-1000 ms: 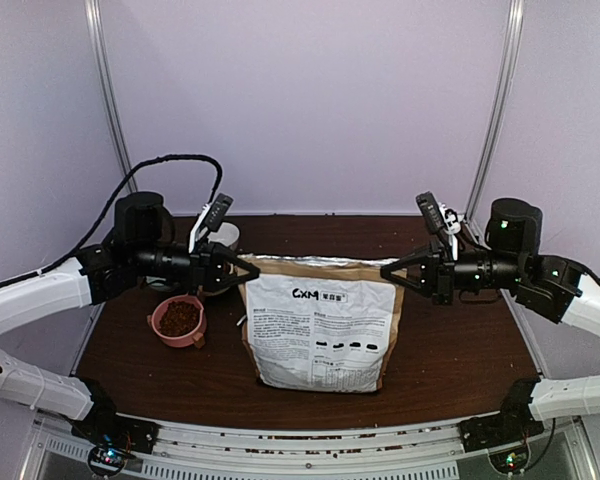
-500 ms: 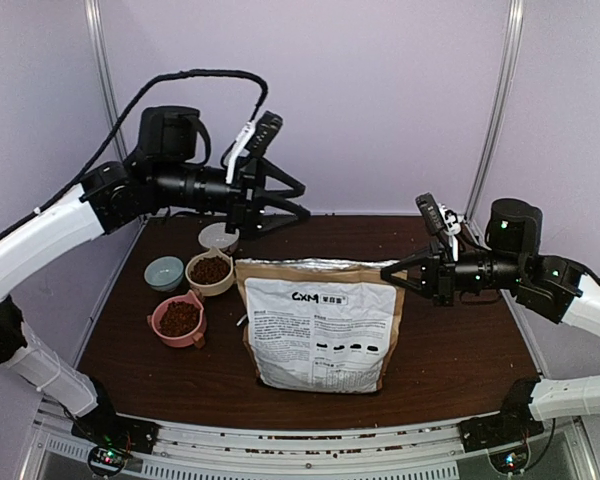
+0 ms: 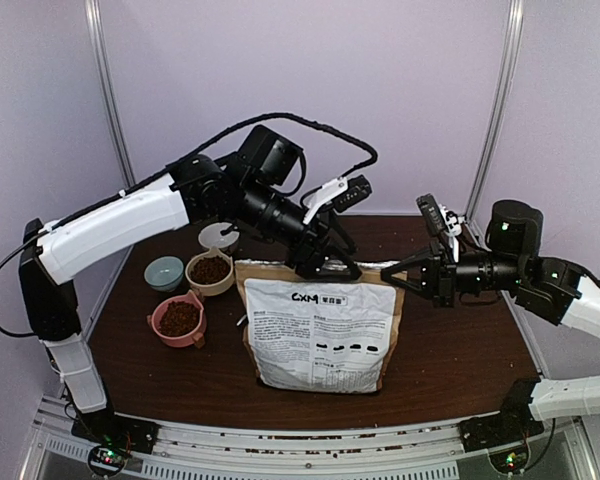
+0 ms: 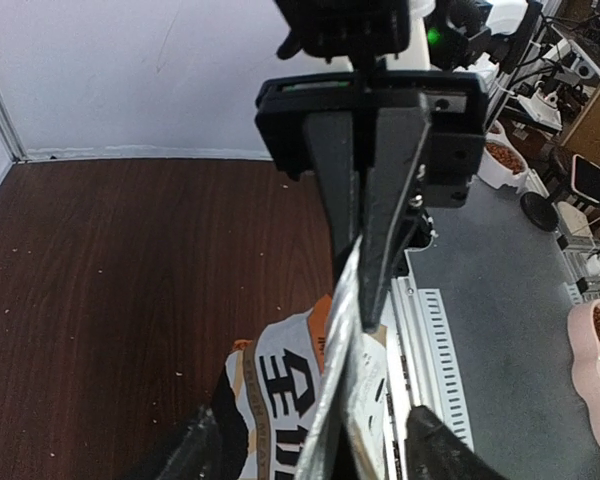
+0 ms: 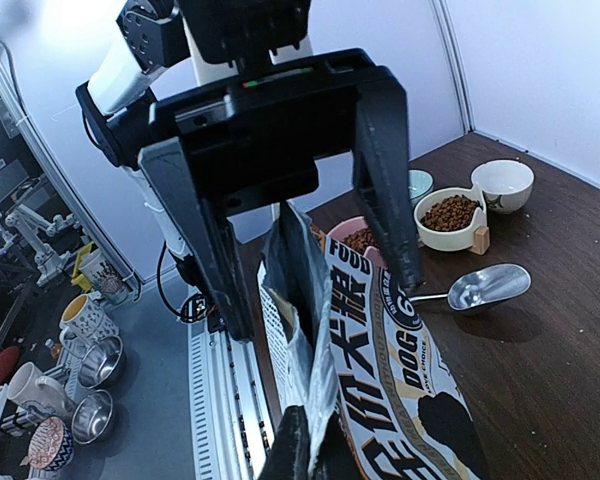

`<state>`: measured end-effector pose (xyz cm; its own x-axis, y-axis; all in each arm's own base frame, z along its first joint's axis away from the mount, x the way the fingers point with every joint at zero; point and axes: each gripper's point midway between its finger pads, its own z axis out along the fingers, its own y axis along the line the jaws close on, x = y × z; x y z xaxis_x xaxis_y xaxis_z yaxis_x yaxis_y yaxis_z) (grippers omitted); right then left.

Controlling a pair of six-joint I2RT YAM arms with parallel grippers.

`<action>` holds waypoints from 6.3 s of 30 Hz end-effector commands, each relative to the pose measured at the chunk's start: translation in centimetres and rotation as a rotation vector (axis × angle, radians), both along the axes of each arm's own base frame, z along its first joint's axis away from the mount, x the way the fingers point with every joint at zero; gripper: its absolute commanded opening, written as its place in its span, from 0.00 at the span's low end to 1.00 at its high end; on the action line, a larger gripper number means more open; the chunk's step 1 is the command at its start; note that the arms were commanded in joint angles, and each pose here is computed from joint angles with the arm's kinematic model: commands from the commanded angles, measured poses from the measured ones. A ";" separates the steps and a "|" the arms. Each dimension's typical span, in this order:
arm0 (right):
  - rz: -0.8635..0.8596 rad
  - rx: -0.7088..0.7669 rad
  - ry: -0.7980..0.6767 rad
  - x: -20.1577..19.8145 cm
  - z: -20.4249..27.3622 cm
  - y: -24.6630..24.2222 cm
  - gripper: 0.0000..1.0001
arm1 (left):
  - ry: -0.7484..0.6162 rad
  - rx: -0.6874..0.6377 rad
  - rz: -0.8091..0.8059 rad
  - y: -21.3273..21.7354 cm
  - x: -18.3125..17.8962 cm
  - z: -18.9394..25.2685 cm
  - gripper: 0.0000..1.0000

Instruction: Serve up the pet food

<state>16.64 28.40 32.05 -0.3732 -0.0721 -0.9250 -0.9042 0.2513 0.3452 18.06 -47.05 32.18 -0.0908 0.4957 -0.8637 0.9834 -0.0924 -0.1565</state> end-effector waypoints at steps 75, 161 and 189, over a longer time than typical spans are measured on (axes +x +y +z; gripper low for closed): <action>-0.063 0.007 -0.029 0.6 -1.2 -0.7 0.15 | -0.005 0.021 -0.040 -0.2 -1.8 0.5 0.00; -0.080 0.033 -0.068 -0.2 -0.6 -1.7 0.00 | -0.217 0.274 0.164 4.1 1.3 -1.7 0.12; -0.101 0.020 -0.070 0.1 -0.6 -1.9 0.00 | -0.254 0.306 0.219 6.6 2.4 -1.8 0.00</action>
<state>16.68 26.99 30.43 -0.3363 -0.0352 -0.9411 -0.8965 0.3182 0.3084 18.69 -42.37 29.52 -0.0186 0.7161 -0.6977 0.9968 0.0678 0.0430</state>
